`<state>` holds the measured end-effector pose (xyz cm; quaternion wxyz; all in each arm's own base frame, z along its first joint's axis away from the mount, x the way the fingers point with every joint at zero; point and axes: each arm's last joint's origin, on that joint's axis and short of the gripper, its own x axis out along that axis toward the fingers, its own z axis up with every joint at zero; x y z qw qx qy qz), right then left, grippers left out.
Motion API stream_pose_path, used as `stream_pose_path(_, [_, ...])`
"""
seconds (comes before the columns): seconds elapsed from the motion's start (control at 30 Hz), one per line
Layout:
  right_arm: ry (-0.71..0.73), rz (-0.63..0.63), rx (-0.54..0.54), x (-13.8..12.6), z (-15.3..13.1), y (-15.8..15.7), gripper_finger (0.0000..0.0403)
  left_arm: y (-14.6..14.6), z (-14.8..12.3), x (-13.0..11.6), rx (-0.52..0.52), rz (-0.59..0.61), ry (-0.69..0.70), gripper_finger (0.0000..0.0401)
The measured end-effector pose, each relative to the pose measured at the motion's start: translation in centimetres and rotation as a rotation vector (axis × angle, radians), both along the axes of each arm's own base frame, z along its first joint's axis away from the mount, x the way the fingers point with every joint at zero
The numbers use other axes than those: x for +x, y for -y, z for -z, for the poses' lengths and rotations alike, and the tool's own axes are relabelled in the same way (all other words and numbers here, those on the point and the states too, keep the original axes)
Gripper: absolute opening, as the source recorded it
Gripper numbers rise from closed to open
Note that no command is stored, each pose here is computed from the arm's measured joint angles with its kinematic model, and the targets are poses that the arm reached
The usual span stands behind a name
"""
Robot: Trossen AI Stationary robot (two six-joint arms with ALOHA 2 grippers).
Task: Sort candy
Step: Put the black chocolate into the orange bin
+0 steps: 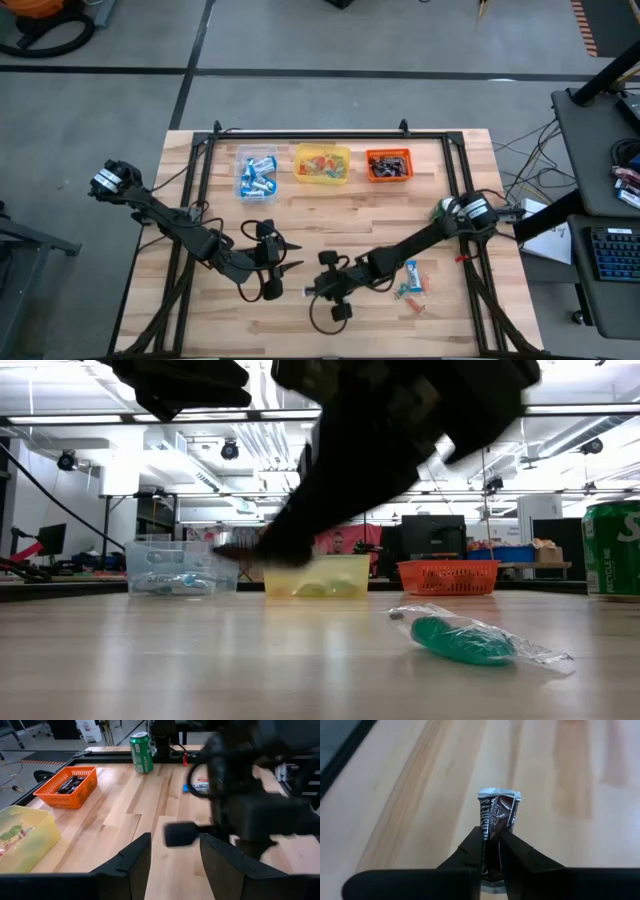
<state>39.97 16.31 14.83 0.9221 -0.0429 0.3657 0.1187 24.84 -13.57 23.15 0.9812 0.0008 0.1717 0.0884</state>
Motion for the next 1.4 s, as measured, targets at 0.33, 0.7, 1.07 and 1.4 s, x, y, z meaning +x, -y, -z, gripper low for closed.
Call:
stream_pose_path(0.33, [-0.006,0.085,-0.029,-1.2,-5.6,4.1,0.0034,1.3,-0.3,-0.9,-0.004,0.048,0.013,0.0153])
stream_pose_path(0.7, [-0.058,0.293,-0.156,-3.7,-10.3,11.0,0.0034,2.4,-0.3,-1.8,0.075,0.111,0.0,0.0153])
stream_pose_path(1.07, [-0.019,0.513,-0.14,-6.8,-13.2,17.6,0.0033,2.6,-1.0,-4.8,0.125,0.272,0.012,0.0153])
stream_pose_path(1.4, [-0.112,1.097,-0.173,-13.3,-11.0,25.1,0.0033,-1.0,-0.1,-7.6,0.047,0.207,0.156,0.0153])
